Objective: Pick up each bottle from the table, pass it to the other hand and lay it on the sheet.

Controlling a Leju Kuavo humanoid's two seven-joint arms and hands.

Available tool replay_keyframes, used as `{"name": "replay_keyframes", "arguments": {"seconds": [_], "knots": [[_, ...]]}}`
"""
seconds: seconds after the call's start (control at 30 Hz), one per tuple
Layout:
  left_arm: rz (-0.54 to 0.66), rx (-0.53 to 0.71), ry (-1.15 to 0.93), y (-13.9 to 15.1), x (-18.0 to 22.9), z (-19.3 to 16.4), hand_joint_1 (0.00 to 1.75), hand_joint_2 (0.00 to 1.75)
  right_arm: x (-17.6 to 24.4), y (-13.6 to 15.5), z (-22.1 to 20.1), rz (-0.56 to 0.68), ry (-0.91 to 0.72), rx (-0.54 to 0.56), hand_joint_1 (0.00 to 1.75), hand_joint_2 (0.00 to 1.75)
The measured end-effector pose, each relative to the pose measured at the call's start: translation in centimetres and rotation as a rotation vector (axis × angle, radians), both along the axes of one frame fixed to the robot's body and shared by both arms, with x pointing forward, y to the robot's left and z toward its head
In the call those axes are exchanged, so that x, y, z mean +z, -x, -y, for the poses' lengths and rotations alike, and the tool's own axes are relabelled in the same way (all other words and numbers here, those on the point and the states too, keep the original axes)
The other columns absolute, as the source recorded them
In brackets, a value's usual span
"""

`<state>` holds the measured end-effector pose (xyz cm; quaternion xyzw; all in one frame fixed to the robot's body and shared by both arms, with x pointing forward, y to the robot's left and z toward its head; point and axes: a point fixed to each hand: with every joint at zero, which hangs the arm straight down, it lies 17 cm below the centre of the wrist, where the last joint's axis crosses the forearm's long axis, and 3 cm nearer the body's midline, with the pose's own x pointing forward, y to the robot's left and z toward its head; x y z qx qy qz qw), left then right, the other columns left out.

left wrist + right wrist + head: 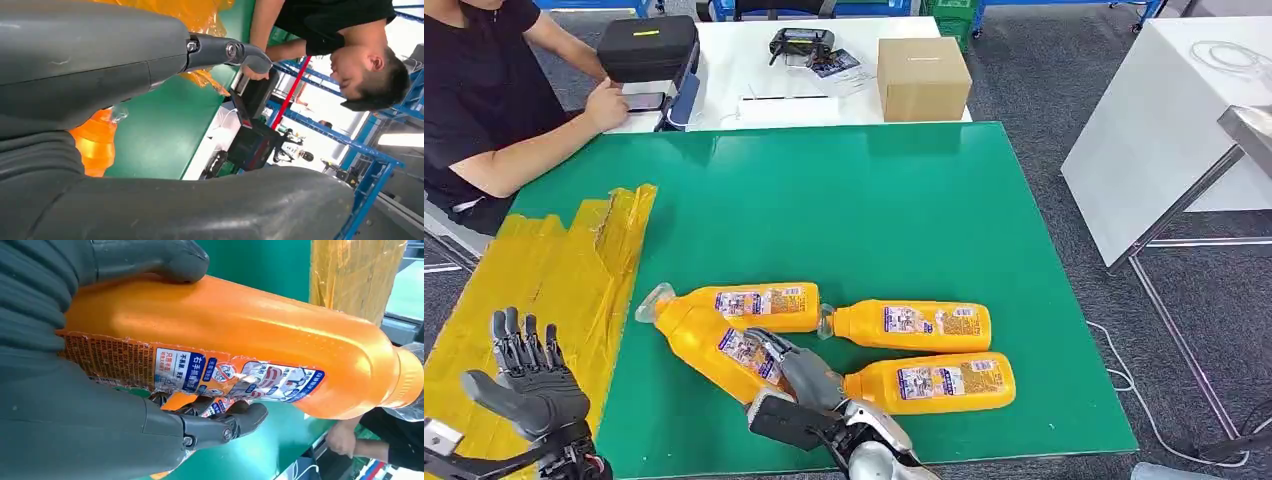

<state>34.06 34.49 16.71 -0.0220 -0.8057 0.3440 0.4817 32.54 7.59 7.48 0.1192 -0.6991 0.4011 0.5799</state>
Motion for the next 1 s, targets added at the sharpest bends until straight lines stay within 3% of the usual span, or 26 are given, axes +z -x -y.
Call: {"name": "replay_keyframes", "arguments": {"seconds": [0.47, 0.5, 0.57, 0.67, 0.73, 1.0], "knots": [[0.0, 0.0, 0.0, 0.0, 0.0, 0.0, 0.0, 0.0, 0.1, 0.0, 0.0, 0.002, -0.002, 0.0, 1.75, 1.75], [0.0, 0.0, 0.0, 0.0, 0.0, 0.0, 0.0, 1.75, 0.2, 0.0, 0.0, 0.003, -0.003, 0.0, 1.75, 1.75], [0.002, -0.023, 0.019, -0.1, -0.1, 0.3, 0.0, 1.75, 0.5, 0.0, -0.1, 0.014, -0.015, 0.004, 1.75, 1.75], [0.061, -0.42, 0.161, -0.3, -1.0, 7.1, 0.0, 1.75, 6.2, 1.3, -1.4, 0.168, -0.188, 0.056, 1.75, 1.75], [0.124, -0.59, 0.164, 1.2, -0.8, 10.9, 0.0, 1.75, 8.7, 1.5, -2.1, 0.204, -0.235, 0.061, 1.75, 1.75], [0.071, -0.654, 0.188, 1.8, -2.8, 12.5, 0.0, 1.75, 10.9, 1.6, -2.0, 0.238, -0.282, 0.059, 1.75, 1.75]]}}
